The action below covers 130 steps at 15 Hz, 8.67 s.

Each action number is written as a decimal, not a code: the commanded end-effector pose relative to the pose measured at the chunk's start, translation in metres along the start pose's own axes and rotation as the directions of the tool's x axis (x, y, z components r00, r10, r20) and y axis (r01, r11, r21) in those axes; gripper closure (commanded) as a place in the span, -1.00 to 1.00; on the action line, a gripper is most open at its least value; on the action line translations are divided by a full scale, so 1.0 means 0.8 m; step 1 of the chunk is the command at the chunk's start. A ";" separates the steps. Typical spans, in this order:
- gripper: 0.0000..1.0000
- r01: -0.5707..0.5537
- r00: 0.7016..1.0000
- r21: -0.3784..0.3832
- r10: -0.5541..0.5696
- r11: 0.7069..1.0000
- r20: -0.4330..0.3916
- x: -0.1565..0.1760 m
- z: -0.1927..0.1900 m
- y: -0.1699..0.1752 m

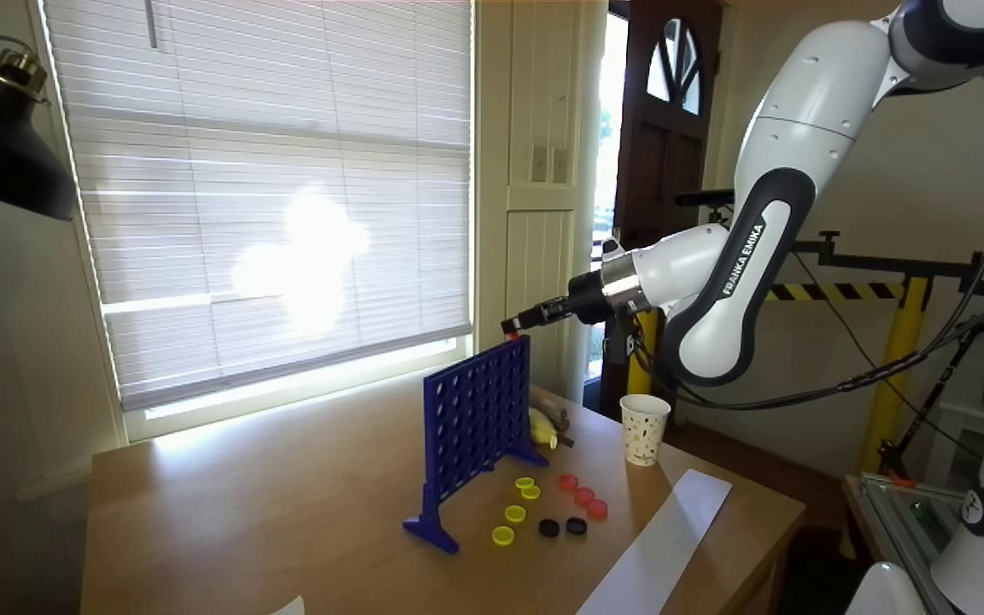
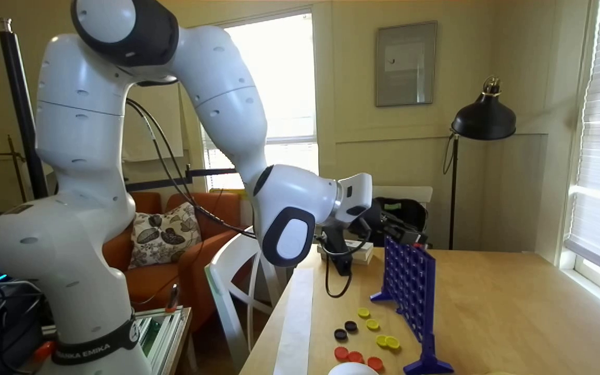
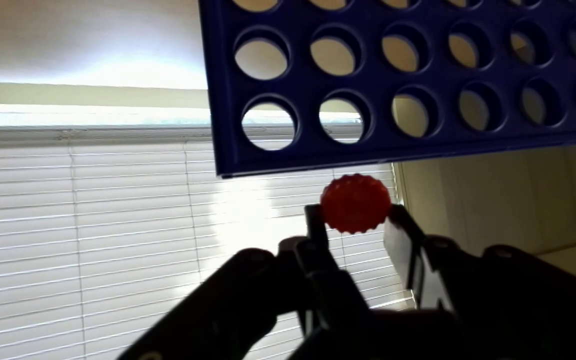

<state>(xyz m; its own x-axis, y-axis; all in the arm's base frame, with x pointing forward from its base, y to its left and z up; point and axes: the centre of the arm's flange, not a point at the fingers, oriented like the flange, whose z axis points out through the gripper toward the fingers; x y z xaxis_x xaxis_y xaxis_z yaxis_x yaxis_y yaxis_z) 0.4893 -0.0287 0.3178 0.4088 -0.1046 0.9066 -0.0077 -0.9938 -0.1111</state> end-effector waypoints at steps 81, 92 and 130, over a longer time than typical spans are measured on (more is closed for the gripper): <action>0.80 0.033 0.997 0.008 -0.032 0.999 -0.077 -0.025 0.027 0.001; 0.80 0.047 0.992 0.003 -0.046 0.999 -0.119 -0.035 0.022 0.001; 0.30 0.022 0.992 -0.003 -0.022 1.000 -0.127 -0.029 0.019 0.006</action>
<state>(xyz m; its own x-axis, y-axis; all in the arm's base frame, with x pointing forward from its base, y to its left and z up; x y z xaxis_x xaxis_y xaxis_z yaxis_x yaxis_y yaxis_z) 0.4939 -0.0304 0.2902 0.2900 -0.0866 0.9531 -0.0016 -0.9959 -0.0900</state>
